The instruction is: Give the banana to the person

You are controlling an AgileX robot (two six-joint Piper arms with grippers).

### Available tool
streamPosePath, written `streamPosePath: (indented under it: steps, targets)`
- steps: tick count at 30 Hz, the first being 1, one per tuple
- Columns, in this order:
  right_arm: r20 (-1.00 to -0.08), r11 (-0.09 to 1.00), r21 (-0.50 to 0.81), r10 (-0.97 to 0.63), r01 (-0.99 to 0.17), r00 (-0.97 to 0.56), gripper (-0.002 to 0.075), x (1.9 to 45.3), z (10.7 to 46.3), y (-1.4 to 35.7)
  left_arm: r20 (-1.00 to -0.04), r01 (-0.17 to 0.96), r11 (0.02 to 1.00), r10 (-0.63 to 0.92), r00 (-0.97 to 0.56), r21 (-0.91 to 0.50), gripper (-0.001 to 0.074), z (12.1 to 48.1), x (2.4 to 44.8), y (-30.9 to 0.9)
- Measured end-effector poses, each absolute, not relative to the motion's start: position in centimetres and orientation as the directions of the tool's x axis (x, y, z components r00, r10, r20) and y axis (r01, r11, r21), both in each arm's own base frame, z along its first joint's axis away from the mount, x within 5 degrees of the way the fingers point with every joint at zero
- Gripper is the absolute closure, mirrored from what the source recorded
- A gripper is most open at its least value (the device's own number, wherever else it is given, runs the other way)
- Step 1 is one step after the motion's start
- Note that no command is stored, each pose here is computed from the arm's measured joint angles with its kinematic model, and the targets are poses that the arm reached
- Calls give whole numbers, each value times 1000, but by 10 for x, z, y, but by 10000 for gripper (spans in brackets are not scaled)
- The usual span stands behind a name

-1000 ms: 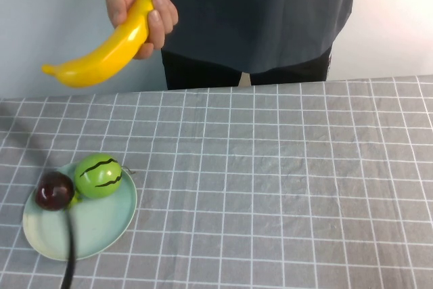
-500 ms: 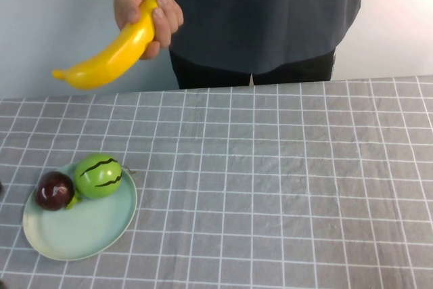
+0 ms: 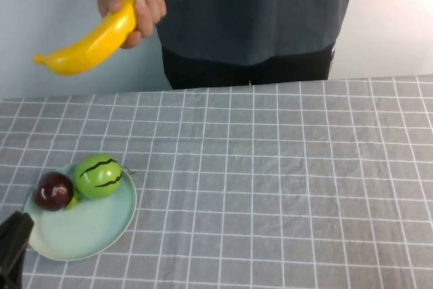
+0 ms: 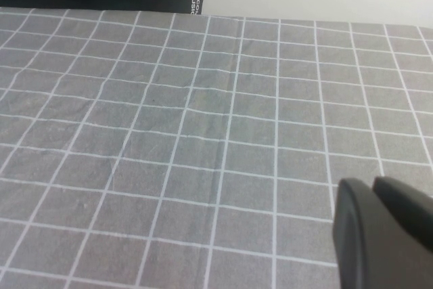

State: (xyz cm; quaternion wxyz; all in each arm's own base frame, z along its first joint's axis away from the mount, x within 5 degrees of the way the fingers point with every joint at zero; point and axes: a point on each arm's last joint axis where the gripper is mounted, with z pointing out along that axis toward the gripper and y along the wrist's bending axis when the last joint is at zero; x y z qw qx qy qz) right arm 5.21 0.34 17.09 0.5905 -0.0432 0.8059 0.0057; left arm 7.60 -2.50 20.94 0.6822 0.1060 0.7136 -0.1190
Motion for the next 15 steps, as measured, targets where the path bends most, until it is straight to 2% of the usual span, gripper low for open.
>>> streamPosePath:
  steps: [7,15]
  targets:
    - [-952,996,-42,-63,-76,-299,734,52,171,3,-999,243,970,-33,39,-23,738,209,77,-19]
    - [-952,996,-42,-63,-76,-299,734,52,171,3,-999,142,990,12,-40,6,738,201,75,-10]
